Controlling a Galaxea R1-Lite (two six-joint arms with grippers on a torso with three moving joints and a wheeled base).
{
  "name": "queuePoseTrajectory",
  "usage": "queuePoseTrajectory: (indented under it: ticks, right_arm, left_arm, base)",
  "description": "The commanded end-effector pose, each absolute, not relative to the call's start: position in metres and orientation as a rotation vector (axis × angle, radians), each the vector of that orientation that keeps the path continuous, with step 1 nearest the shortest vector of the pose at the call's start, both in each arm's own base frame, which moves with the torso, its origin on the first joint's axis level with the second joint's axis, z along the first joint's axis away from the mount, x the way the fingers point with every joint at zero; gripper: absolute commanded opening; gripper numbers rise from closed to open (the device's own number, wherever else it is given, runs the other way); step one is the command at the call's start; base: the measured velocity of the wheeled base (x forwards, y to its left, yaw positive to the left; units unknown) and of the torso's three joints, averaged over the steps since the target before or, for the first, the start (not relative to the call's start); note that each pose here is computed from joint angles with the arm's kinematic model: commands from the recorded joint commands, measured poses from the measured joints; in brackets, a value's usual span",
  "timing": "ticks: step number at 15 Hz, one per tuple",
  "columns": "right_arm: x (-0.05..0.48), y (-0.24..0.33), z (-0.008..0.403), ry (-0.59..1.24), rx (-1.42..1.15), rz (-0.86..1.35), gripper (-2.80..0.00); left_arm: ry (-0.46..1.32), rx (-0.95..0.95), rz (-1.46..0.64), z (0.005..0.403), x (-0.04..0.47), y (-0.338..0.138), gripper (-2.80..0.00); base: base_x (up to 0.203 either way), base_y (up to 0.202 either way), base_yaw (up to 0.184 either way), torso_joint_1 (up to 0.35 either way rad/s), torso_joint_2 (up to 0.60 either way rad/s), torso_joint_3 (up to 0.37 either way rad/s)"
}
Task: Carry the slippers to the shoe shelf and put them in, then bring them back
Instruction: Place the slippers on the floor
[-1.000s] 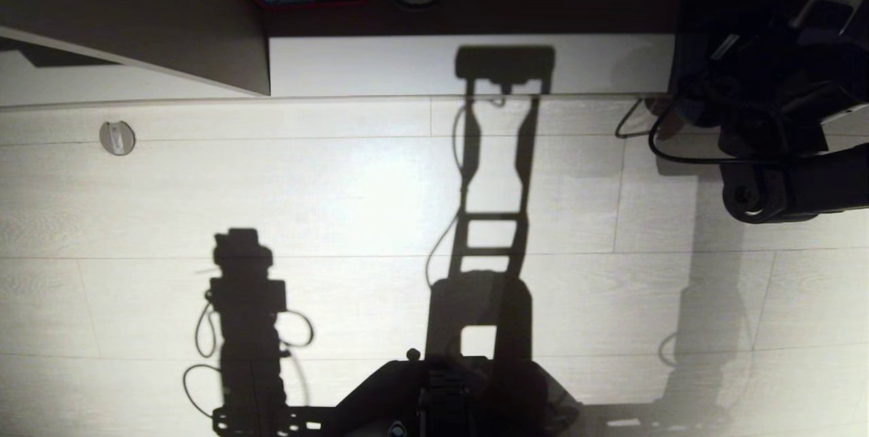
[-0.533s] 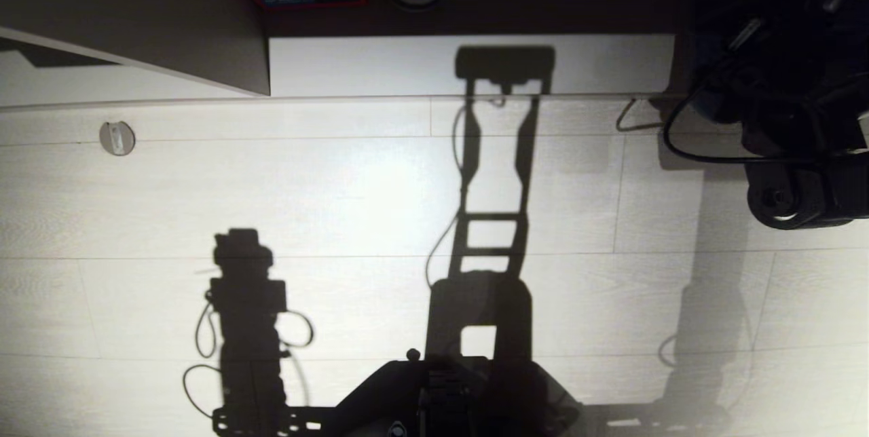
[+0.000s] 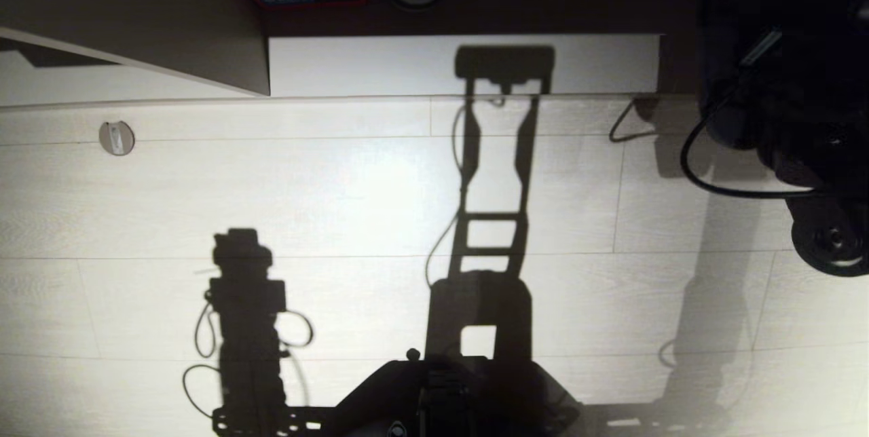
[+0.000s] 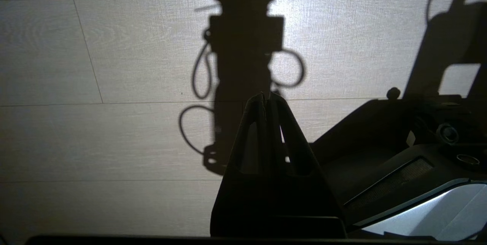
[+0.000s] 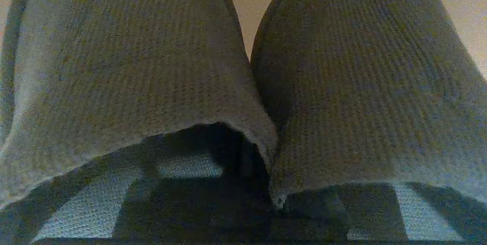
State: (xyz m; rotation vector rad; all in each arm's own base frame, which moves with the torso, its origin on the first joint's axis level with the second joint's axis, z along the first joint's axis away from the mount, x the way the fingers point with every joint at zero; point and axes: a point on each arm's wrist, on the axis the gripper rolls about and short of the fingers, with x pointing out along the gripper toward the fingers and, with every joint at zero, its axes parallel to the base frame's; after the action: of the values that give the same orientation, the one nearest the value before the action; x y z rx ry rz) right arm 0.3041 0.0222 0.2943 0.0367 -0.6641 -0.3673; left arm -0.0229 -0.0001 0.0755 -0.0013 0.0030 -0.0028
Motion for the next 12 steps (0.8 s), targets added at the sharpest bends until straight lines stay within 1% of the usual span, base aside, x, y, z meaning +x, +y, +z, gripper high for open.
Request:
queuePoseTrajectory:
  ticks: [1, 3, 4, 6, 8, 10, 12]
  right_arm:
    - [0.281, 0.031, 0.282, -0.608, 0.037, -0.33, -2.8]
    - [0.266, 0.041, 0.265, -0.535, 0.041, -0.28, -2.8]
    - [0.264, 0.043, 0.264, -0.529, 0.048, -0.269, -2.8]
    - [0.259, 0.048, 0.245, -0.458, 0.045, -0.24, -2.8]
    - [0.254, 0.052, 0.241, -0.443, 0.053, -0.218, -2.8]
    - [0.229, 0.058, 0.234, -0.401, 0.058, -0.169, -2.8]
    - [0.223, 0.061, 0.231, -0.38, 0.06, -0.149, -2.8]
  left_arm:
    - [0.003, -0.002, -0.003, 0.075, -0.023, 0.0, -2.8]
    - [0.003, -0.002, -0.003, 0.075, -0.023, 0.0, -2.8]
    - [0.003, -0.002, -0.003, 0.075, -0.023, 0.0, -2.8]
    - [0.003, -0.002, -0.003, 0.075, -0.023, 0.0, -2.8]
    - [0.003, -0.002, -0.003, 0.075, -0.023, 0.0, -2.8]
    - [0.003, -0.002, -0.003, 0.075, -0.023, 0.0, -2.8]
    - [0.003, -0.002, -0.003, 0.075, -0.023, 0.0, -2.8]
  base:
    - [0.0, 0.0, 0.0, 0.0, 0.0, 0.0]
    - [0.0, 0.0, 0.0, 0.0, 0.0, 0.0]
    - [0.0, 0.0, 0.0, 0.0, 0.0, 0.0]
    - [0.0, 0.0, 0.0, 0.0, 0.0, 0.0]
    - [0.0, 0.0, 0.0, 0.0, 0.0, 0.0]
    - [0.0, 0.0, 0.0, 0.0, 0.0, 0.0]
    - [0.0, 0.0, 0.0, 0.0, 0.0, 0.0]
